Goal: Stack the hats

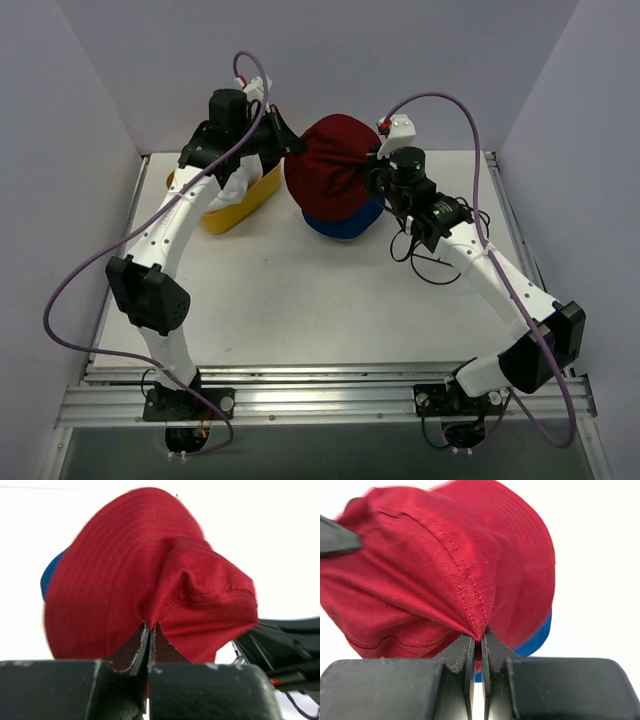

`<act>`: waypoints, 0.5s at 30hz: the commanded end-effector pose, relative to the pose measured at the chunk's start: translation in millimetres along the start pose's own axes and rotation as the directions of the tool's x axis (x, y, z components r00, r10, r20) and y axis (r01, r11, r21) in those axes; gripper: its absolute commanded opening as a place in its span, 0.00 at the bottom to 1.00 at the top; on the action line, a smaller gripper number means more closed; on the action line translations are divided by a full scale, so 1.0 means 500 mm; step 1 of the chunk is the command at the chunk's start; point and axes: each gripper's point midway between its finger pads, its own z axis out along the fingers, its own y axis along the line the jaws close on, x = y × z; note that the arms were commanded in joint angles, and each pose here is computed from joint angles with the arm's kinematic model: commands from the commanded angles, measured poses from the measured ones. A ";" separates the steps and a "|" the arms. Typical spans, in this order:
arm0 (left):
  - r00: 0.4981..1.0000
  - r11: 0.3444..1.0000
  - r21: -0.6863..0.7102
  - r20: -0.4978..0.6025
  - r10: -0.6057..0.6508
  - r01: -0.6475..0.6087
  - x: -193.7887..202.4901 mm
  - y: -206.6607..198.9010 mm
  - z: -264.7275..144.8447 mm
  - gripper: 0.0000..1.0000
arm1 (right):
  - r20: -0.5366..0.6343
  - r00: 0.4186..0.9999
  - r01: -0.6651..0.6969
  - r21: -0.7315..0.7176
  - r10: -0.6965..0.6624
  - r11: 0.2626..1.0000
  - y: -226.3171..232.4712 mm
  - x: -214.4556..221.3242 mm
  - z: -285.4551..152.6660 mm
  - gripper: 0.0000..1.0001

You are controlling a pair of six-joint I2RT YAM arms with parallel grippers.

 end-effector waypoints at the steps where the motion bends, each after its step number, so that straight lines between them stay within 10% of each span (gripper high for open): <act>1: 0.997 0.999 -0.037 0.072 0.023 -0.020 -0.054 0.029 0.027 0.05 | 0.023 0.999 -0.032 0.044 0.031 0.999 -0.058 -0.037 0.023 0.00; 15: 0.998 0.998 -0.049 -0.046 -0.032 0.030 -0.003 0.104 0.143 0.18 | -0.125 0.986 -0.109 0.028 0.111 0.994 -0.126 0.032 0.120 0.00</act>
